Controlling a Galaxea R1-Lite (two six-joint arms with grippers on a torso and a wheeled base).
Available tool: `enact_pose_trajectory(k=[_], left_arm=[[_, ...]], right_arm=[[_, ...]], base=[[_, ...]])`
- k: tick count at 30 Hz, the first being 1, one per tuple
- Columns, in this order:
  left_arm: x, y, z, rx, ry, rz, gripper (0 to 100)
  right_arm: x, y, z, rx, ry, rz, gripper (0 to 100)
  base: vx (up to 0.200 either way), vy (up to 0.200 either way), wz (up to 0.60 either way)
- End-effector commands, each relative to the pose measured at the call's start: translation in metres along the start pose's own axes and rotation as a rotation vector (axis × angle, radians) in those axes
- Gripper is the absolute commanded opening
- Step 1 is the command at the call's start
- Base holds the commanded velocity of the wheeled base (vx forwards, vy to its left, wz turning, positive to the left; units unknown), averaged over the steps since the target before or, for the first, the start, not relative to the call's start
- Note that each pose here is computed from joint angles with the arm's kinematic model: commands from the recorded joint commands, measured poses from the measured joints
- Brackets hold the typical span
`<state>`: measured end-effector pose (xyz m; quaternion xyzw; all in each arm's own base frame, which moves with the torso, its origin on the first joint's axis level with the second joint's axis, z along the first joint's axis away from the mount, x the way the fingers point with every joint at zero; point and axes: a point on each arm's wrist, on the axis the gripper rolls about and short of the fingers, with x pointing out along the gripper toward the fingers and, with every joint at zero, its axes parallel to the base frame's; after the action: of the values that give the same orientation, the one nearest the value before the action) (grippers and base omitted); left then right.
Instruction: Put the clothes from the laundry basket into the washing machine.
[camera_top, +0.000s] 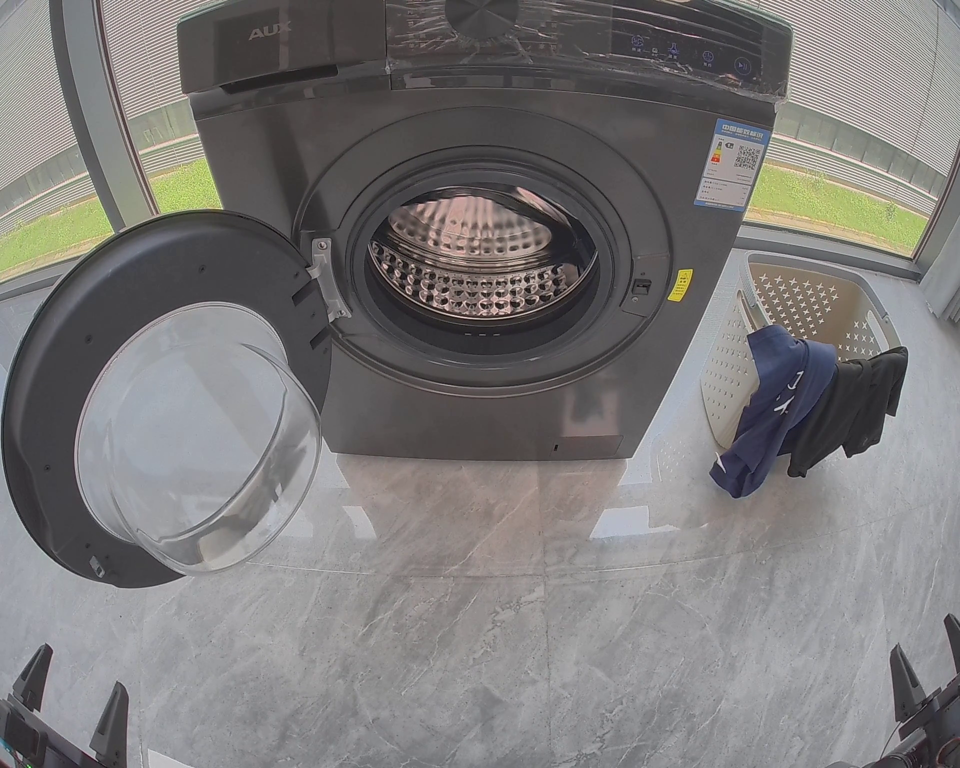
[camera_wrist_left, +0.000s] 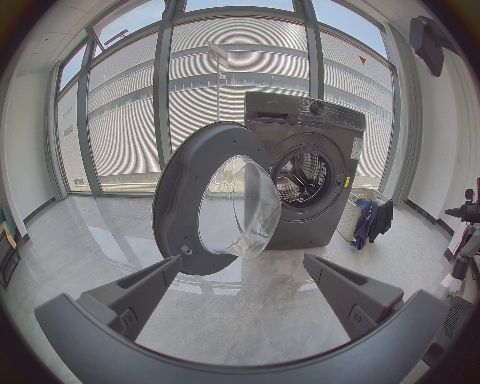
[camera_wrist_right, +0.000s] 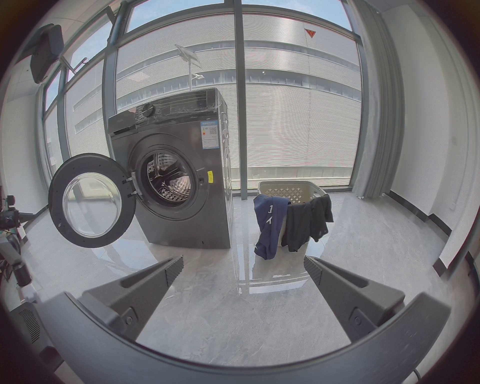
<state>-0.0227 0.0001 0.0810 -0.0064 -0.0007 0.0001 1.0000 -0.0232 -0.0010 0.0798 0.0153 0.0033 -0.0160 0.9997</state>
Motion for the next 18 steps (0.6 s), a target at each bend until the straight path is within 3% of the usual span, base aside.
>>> enact_pose_trajectory(k=[1, 3, 18], left_arm=[[0.0000, 0.0001, -0.0053, -0.003, 0.001, 0.001, 100], [0.0000, 0.0001, -0.0052, -0.004, 0.000, 0.001, 100], [0.0000, 0.0002, -0.0052, -0.009, 0.000, 0.004, 100]], right_arm=[[0.0011, 0.0003, -0.0041, -0.006, 0.003, 0.013, 100], [0.0011, 0.0007, -0.0041, -0.032, 0.003, 0.029, 100], [0.0008, 0.0013, -0.0042, -0.031, 0.000, 0.056, 100]], base=[[0.000, 0.000, 0.00], [0.000, -0.200, 0.00], [0.000, -0.200, 0.00]])
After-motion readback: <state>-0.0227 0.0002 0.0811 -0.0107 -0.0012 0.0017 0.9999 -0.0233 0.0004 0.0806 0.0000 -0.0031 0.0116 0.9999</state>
